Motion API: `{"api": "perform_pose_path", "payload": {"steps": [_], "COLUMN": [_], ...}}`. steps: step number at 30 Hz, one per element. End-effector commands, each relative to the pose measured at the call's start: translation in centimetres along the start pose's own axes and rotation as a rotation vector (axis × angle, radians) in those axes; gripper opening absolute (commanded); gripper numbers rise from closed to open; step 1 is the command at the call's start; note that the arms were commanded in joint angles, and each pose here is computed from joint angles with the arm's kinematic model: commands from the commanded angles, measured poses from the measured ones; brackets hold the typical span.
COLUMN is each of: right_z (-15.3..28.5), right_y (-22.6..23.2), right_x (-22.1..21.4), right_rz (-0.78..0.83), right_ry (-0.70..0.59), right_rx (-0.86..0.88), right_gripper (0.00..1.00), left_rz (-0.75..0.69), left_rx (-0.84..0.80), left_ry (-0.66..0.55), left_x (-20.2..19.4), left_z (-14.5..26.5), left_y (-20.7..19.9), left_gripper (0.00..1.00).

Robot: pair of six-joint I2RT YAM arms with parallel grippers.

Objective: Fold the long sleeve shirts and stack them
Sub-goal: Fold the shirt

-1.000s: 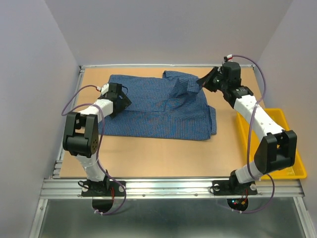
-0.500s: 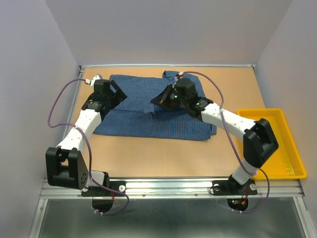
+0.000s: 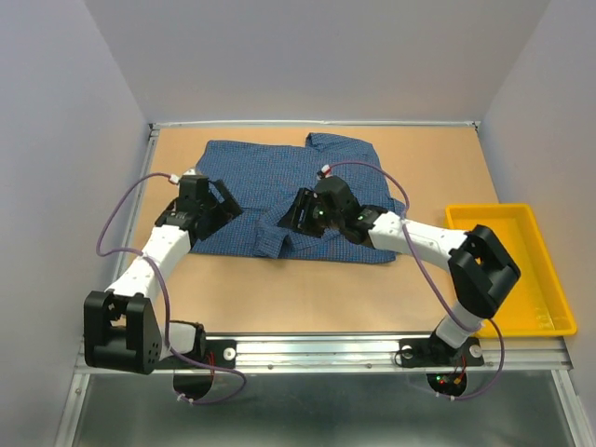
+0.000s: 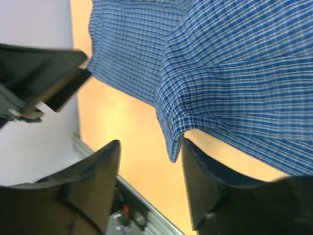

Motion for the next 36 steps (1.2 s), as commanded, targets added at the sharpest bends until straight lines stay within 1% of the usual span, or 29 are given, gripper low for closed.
{"api": "perform_pose_path", "payload": {"steps": [1,5,7,8,12,14,18,21,22,24,29,36], "right_z": [3.1,5.0,5.7,5.9,6.7,7.0,7.8,7.6,7.5,7.1,6.5,6.3], "right_y": [-0.8,-2.1,-3.3,-3.8,-6.5,-7.5,-9.9,-10.8,-10.9,-11.3,-12.5,-13.3], "right_x": [1.3,1.7,3.0,3.4,6.3,7.3,9.5,9.9,10.0,9.9,9.6,9.0], "right_rz": [0.215,0.322,0.341,0.358,0.318,0.298,0.262,0.260,0.261,0.259,0.245,0.236], "right_ry": [-0.060,-0.081,-0.142,-0.153,-0.219,-0.234,-0.277,-0.275,-0.271,-0.259,-0.243,-0.225], "right_rx": [-0.045,-0.088,-0.135,-0.150,-0.221,-0.244,-0.301,-0.322,-0.323,-0.332,-0.356,-0.357], "right_gripper": [0.64,0.70,0.71,0.71,0.71,0.71,0.71,0.70,0.69,0.69,0.68,0.66], "left_rz": [-0.036,-0.033,-0.030,-0.038,-0.014,0.006,0.004,-0.003,-0.007,-0.019,-0.046,-0.071], "left_rx": [-0.129,-0.157,-0.154,-0.157,-0.136,-0.125,-0.054,-0.043,-0.034,-0.027,-0.029,-0.007], "left_ry": [0.086,0.156,0.162,0.171,0.226,0.224,0.195,0.214,0.220,0.240,0.267,0.265], "left_x": [-3.3,-6.0,-6.7,-7.3,-8.9,-9.2,-9.6,-10.1,-10.3,-10.8,-11.7,-11.9], "left_z": [0.0,-0.5,-0.6,-0.7,-1.4,-1.5,-1.8,-2.2,-2.4,-2.7,-3.1,-3.6], "left_y": [-2.8,-4.1,-4.5,-4.8,-4.6,-4.4,-3.1,-3.0,-2.9,-3.0,-3.7,-4.0], "left_gripper": [0.97,0.97,0.97,0.96,0.95,0.94,0.89,0.84,0.80,0.78,0.77,0.71]}}
Point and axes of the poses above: each gripper's point midway between its finger pads, its own z axis back along the fingers, its own y axis along the line the jaws close on, x = y × z, the point moved 4 cm from there along z, back along the fingers, and after that the axes turned 14 degrees about -z, right-handed, at the moved point
